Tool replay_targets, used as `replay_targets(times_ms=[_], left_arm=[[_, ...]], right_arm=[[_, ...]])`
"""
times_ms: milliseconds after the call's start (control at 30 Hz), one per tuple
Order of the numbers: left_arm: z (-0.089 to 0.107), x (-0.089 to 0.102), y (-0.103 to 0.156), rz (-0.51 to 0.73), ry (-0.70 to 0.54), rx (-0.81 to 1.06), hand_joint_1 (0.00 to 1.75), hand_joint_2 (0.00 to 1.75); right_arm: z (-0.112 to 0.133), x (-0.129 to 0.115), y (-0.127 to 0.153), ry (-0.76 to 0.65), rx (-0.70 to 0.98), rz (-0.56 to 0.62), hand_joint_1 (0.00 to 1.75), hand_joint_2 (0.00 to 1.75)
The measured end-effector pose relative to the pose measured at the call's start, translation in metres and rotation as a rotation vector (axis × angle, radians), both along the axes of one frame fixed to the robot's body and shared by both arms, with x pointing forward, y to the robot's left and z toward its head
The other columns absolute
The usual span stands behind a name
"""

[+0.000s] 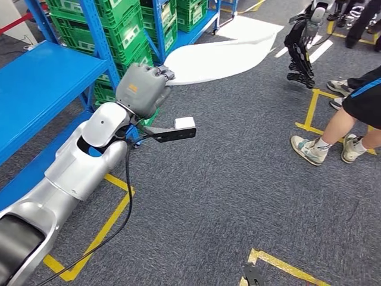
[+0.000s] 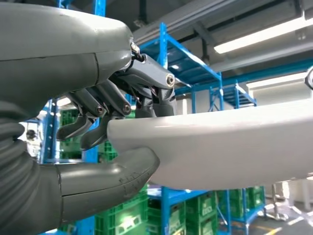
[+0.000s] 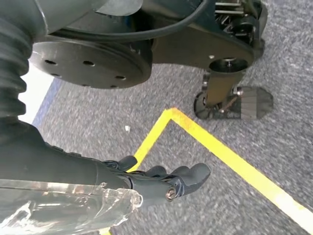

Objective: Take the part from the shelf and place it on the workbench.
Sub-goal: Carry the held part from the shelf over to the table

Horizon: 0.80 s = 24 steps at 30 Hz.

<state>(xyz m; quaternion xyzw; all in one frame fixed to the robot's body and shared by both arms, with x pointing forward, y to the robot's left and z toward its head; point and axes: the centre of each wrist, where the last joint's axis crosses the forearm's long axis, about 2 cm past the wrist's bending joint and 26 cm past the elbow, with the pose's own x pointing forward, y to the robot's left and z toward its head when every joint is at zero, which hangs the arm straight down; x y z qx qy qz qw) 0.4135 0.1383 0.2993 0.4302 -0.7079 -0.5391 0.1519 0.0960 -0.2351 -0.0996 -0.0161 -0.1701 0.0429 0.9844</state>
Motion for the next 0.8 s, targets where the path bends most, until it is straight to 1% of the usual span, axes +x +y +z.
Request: replay_targets(times_ms=[133,367,667,800], left_arm=[[0.0008,-0.0006,-0.0023,-0.004,-0.001,-0.003,1.75,1.75],[-0.0006,-0.0007,-0.0013,-0.003,0.002,-0.001,1.75,1.75],[0.0025,0.0005,-0.0007,-0.001,-0.005,-0.002,1.75,1.75],[-0.0019,0.0001,0.0017,0.005,0.008,0.005,1.75,1.75]], right_arm=[[-0.0011,-0.0052,0.0001,0.010,0.000,0.000,0.00,1.75],[-0.0006,-0.0028,0.0002,0.005,0.000,0.000,0.00,1.75],[-0.0003,-0.0016,0.0004,0.003,0.000,0.000,0.00,1.75],[-0.0001,-0.0005,0.0005,0.000,-0.001,0.003,0.00,1.75]])
